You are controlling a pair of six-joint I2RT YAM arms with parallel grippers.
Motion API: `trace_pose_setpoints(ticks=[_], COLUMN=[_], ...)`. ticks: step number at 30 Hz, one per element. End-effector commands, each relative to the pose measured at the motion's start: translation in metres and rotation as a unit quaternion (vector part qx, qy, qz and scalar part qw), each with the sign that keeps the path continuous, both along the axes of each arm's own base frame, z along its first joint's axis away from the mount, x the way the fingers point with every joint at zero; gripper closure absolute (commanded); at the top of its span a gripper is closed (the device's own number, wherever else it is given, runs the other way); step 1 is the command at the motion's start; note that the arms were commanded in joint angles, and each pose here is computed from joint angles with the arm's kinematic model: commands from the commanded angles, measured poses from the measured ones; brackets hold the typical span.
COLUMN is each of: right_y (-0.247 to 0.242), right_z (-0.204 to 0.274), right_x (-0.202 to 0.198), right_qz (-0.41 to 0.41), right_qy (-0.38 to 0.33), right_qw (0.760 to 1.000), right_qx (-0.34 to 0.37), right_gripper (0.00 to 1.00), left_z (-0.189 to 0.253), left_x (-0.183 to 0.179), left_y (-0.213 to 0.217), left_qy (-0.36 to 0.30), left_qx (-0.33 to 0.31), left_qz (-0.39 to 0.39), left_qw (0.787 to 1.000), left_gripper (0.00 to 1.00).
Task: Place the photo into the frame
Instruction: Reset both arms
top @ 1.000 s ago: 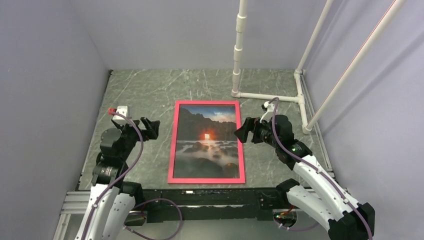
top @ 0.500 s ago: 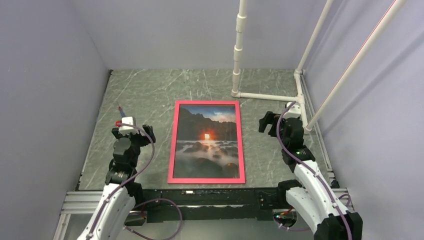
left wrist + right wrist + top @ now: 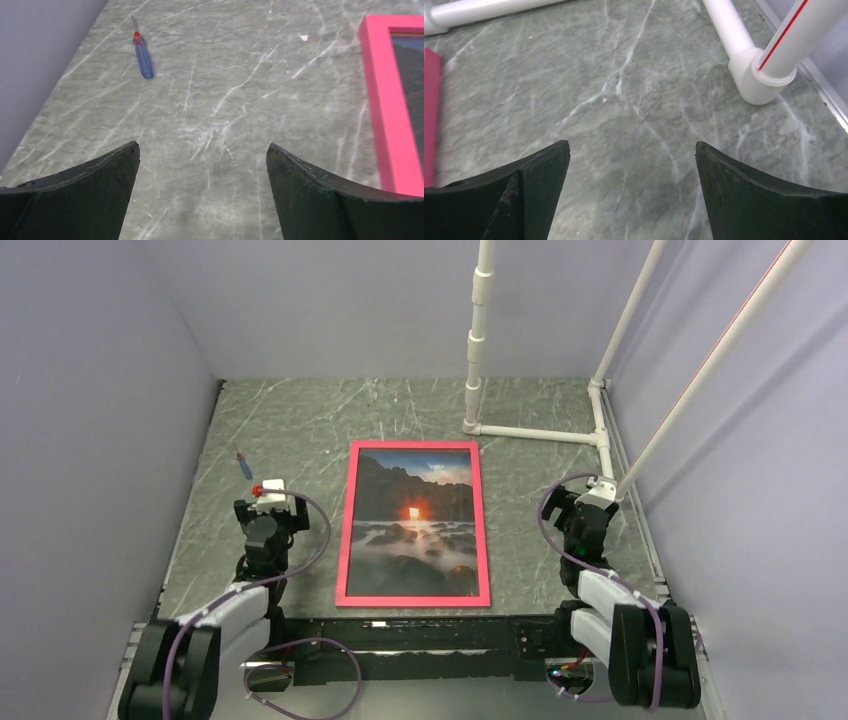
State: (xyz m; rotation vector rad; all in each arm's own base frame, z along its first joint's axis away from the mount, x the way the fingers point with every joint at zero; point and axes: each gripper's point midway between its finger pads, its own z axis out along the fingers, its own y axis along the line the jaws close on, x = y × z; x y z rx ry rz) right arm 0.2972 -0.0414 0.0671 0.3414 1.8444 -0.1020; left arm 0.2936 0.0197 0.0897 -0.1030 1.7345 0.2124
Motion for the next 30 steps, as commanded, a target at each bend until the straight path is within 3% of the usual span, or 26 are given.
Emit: trace_pose_setpoints(ticks=[1, 7, 10, 13, 15, 16, 18, 21, 26, 30], right_y=[-0.015, -0.033, -0.029, -0.019, -0.014, -0.017, -0.016, -0.002, 0.007, 0.007], right_z=[0.051, 0.046, 0.043, 0.049, 0.059, 0.053, 0.052, 0.047, 0.03, 0.031], right_x=[0.031, 0.057, 0.063, 0.062, 0.051, 0.046, 0.043, 0.053, 0.074, 0.075], right_qz=[-0.012, -0.015, 0.008, 0.033, 0.033, 0.021, 0.025, 0.066, 0.085, 0.086], right_qy=[-0.101, -0.076, -0.065, -0.092, -0.15, -0.153, -0.169, -0.167, -0.094, -0.098], right_qw=[0.994, 0.997, 0.998, 0.995, 0.988, 0.988, 0.985, 0.984, 0.992, 0.991], right_qx=[-0.029, -0.018, -0.017, -0.009, -0.003, 0.002, -0.005, -0.011, -0.028, -0.031], right_gripper=[0.02, 0.01, 0.05, 0.07, 0.02, 0.01, 0.01, 0.0, 0.0, 0.0], left_z=[0.056, 0.05, 0.036, 0.038, 0.035, 0.043, 0.035, 0.039, 0.039, 0.038], left_x=[0.025, 0.05, 0.054, 0.058, 0.058, 0.059, 0.057, 0.06, 0.059, 0.059], left_y=[0.008, 0.016, 0.013, 0.019, 0.019, 0.02, 0.02, 0.019, 0.02, 0.02], left_qy=[-0.097, -0.121, -0.078, -0.078, -0.069, -0.09, -0.075, -0.08, -0.08, -0.08], left_qx=[0.047, 0.059, 0.034, 0.036, 0.033, 0.039, 0.036, 0.037, 0.037, 0.036], left_qz=[0.016, 0.048, 0.034, 0.052, 0.051, 0.052, 0.053, 0.052, 0.053, 0.052], left_qw=[0.994, 0.99, 0.996, 0.995, 0.996, 0.994, 0.995, 0.995, 0.995, 0.995], left_gripper=[0.01, 0.01, 0.01, 0.01, 0.01, 0.01, 0.01, 0.01, 0.01, 0.01])
